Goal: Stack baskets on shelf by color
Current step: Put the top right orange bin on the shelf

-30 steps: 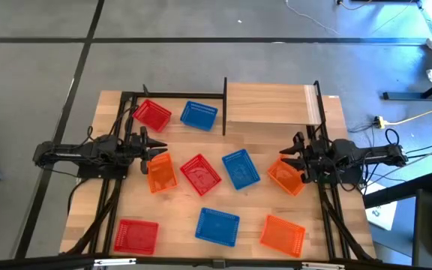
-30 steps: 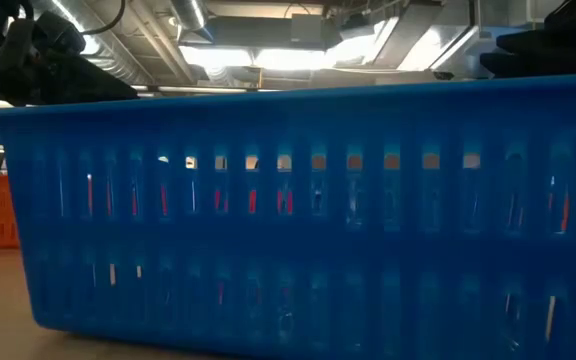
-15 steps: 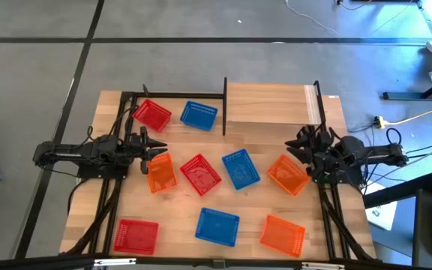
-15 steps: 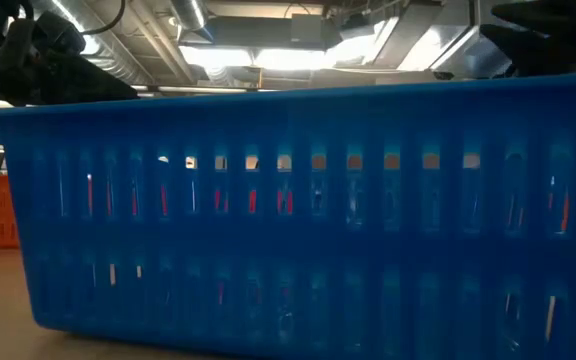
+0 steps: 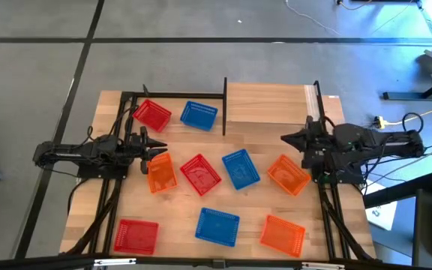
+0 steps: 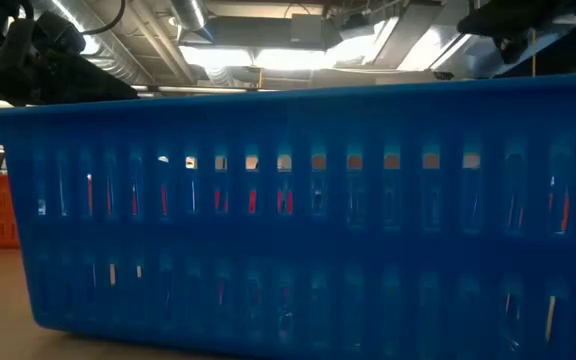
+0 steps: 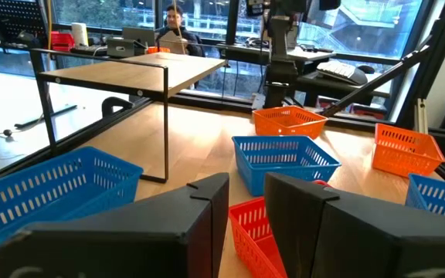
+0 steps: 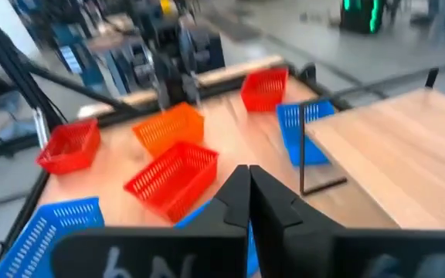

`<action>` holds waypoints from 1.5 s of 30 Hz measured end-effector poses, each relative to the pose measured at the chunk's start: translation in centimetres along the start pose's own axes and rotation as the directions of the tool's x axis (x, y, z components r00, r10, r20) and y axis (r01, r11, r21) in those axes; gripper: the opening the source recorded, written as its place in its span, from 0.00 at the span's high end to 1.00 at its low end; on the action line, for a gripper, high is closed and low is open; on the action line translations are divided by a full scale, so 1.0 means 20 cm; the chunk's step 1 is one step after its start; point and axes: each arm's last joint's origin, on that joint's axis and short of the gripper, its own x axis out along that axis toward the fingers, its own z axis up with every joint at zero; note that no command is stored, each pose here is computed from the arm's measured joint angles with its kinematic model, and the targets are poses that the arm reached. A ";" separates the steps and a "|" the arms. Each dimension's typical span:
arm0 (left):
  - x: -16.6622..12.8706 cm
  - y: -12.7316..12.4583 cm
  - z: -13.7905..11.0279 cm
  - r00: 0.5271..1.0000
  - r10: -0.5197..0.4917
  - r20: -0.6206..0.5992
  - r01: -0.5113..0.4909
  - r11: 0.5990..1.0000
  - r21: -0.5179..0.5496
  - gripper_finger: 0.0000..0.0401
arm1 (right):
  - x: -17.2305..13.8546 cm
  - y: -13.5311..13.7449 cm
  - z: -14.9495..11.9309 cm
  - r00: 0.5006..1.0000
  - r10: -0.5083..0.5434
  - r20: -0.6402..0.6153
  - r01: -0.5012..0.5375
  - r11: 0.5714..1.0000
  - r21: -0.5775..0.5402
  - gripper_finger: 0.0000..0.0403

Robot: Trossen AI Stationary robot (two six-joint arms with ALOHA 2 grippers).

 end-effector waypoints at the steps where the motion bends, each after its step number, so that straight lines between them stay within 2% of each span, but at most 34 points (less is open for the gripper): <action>1: 0.00 0.00 0.00 1.000 0.000 0.000 0.000 1.000 0.000 0.81 | 0.02 0.02 0.03 1.000 -0.010 -0.029 0.010 1.000 0.013 0.99; 7: 0.00 0.00 0.00 1.000 0.000 0.000 0.000 1.000 0.000 0.81 | 0.10 0.10 0.21 0.967 -0.085 -0.239 0.128 0.977 0.168 1.00; 13: 0.00 0.00 0.00 1.000 0.000 0.000 0.000 1.000 0.000 0.81 | 0.10 0.13 0.32 0.851 -0.169 -0.497 0.336 0.902 0.269 1.00; 17: 0.00 0.00 0.00 1.000 0.000 0.000 0.000 1.000 0.000 0.81 | 0.08 0.16 0.34 0.752 -0.098 -0.652 0.390 0.863 0.321 1.00; 21: 0.00 0.00 0.00 1.000 0.000 0.000 0.000 1.000 0.000 0.81 | 0.11 0.19 0.31 0.648 0.028 -0.761 0.400 0.838 0.371 1.00; 25: 0.00 0.00 0.00 1.000 0.000 0.008 0.000 1.000 0.002 0.81 | 0.15 0.22 0.29 0.552 0.168 -0.817 0.374 0.826 0.422 0.99; 28: 0.00 0.00 0.01 1.000 -0.007 0.013 0.007 1.000 -0.002 0.81 | 0.20 0.24 0.27 0.506 0.202 -0.839 0.376 0.823 0.425 0.96; 32: -0.01 -0.01 0.10 0.999 -0.042 0.032 0.042 0.999 0.001 0.81 | 0.27 0.26 0.24 0.469 0.186 -0.864 0.383 0.838 0.388 0.90; 38: -0.06 -0.02 0.28 0.993 -0.027 -0.112 0.037 0.995 0.089 0.81 | 0.37 0.27 0.19 0.426 0.114 -0.897 0.482 0.811 0.332 0.88; 40: -0.06 -0.03 0.32 0.984 -0.019 -0.175 0.037 0.994 0.100 0.81 | 0.41 0.27 0.17 0.413 0.084 -0.907 0.483 0.824 0.296 0.88; 42: -0.05 -0.03 0.37 0.983 -0.022 -0.180 0.041 0.994 0.103 0.81 | 0.43 0.27 0.15 0.401 0.066 -0.914 0.471 0.841 0.267 0.88; 45: -0.03 -0.04 0.43 0.983 -0.024 -0.184 0.048 0.990 0.129 0.81 | 0.46 0.28 0.13 0.380 0.060 -0.923 0.477 0.842 0.251 0.88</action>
